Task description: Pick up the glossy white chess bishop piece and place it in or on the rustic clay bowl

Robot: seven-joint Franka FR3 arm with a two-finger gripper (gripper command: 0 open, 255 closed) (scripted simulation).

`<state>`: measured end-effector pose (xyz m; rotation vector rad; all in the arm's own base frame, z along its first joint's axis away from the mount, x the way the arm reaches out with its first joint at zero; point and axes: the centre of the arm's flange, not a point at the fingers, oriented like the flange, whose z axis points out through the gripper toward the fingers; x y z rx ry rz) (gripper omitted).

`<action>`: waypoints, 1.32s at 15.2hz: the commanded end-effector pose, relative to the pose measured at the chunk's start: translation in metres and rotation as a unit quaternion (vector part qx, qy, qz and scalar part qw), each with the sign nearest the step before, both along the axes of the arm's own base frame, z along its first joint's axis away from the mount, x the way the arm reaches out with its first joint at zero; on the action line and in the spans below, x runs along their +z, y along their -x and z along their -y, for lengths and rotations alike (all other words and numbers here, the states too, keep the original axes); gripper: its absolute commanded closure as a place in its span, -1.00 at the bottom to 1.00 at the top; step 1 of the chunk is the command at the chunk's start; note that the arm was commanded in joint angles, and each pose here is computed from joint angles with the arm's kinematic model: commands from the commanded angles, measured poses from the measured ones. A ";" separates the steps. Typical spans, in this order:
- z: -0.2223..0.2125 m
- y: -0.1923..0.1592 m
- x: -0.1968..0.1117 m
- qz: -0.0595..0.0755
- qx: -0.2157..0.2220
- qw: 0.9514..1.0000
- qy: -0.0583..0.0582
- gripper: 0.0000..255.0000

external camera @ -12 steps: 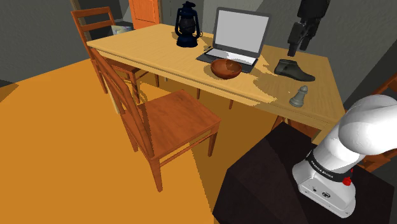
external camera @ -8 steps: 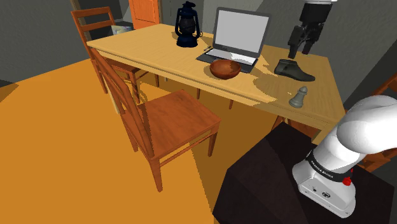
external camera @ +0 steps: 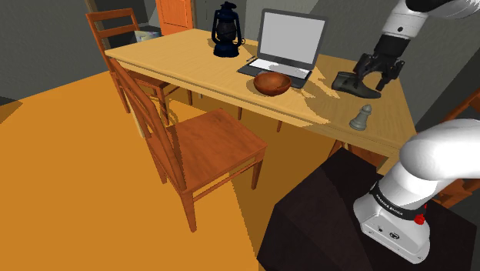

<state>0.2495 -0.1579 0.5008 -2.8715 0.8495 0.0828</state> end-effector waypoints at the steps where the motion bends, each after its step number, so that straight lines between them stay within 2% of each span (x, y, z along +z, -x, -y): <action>1: 0.021 0.017 -0.019 0.004 -0.059 0.998 -0.018 -1.00; 4: 0.043 0.043 -0.050 0.008 -0.141 0.989 -0.043 -1.00; 12: 0.033 0.041 -0.089 0.008 -0.141 0.989 -0.043 -1.00; 20: 0.033 0.041 -0.089 0.008 -0.141 0.989 -0.043 -1.00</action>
